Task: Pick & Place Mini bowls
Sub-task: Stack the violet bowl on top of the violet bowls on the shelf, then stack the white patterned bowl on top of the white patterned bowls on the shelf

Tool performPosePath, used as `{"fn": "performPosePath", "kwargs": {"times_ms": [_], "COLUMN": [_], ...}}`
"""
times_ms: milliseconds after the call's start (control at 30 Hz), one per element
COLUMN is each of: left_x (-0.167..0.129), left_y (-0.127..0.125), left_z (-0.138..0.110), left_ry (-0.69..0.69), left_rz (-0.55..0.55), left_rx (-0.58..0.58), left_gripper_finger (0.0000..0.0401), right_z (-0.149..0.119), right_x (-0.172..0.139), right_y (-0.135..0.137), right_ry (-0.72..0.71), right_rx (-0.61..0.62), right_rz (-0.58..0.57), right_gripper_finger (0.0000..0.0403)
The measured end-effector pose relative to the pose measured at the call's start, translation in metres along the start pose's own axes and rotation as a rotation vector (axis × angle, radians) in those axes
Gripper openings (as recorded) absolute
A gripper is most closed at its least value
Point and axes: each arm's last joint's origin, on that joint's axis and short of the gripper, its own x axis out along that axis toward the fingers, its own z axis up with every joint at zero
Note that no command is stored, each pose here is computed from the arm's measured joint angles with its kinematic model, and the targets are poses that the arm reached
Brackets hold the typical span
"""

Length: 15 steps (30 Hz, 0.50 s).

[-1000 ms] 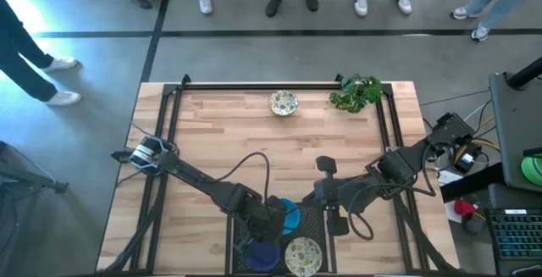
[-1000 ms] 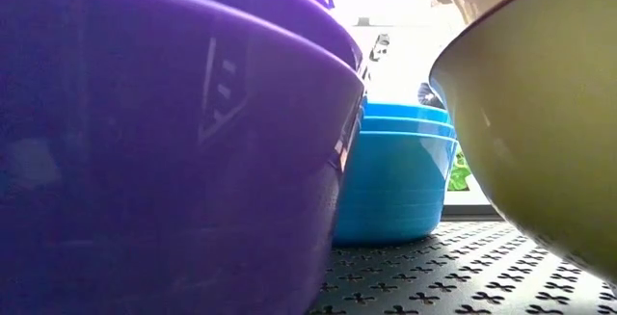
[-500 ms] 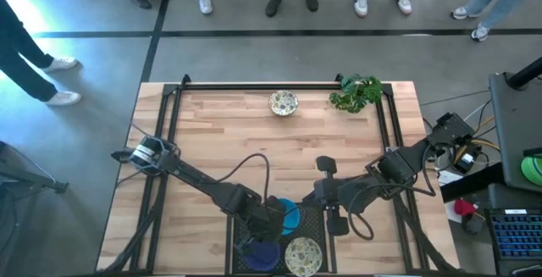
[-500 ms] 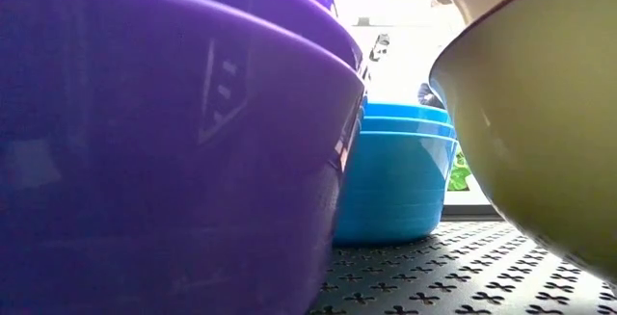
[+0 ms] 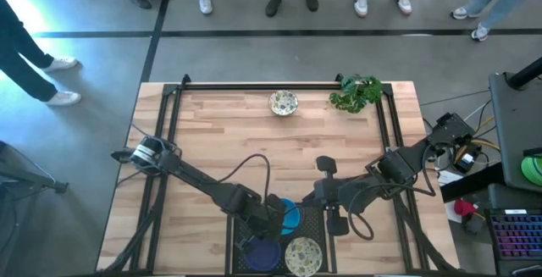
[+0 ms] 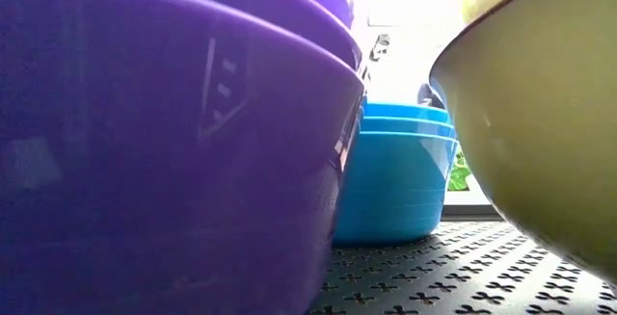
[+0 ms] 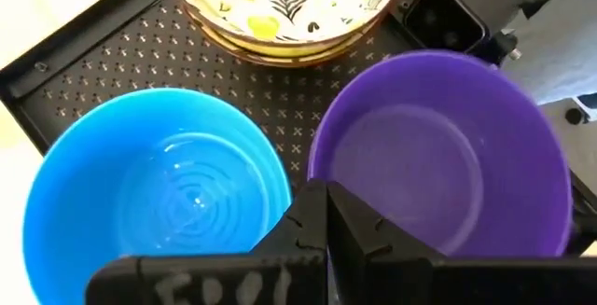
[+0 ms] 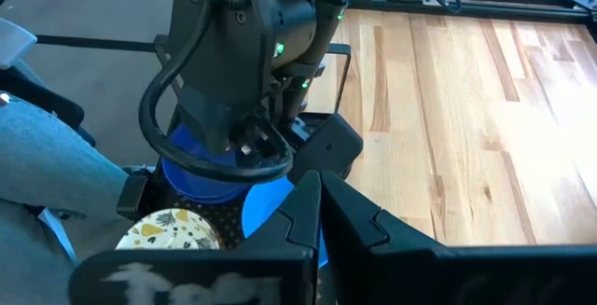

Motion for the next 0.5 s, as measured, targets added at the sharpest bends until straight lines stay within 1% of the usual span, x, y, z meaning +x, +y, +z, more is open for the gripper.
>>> {"fn": "performPosePath", "kwargs": {"times_ms": [100, 200, 300, 500], "left_x": [0.000, -0.008, -0.026, -0.077], "left_y": [0.000, 0.001, 0.002, 0.002], "left_z": [-0.001, 0.004, 0.009, 0.016], "left_ry": [0.006, -0.007, -0.029, -0.116], "left_rz": [0.001, 0.057, 0.137, 0.279], "left_rx": [-0.001, 0.003, 0.009, 0.000], "left_gripper_finger": [0.0000, 0.0000, 0.0000, 0.0000], "right_z": [0.000, 0.000, 0.000, 0.000], "right_x": [0.000, 0.000, 0.000, 0.000], "right_y": [0.000, 0.000, 0.000, -0.002], "right_ry": [0.001, 0.000, 0.000, 0.004], "right_rx": [0.000, 0.000, 0.000, -0.001], "right_rz": [0.000, -0.003, -0.004, -0.011], "right_gripper_finger": [0.0008, 0.0008, 0.0008, 0.0008]}}
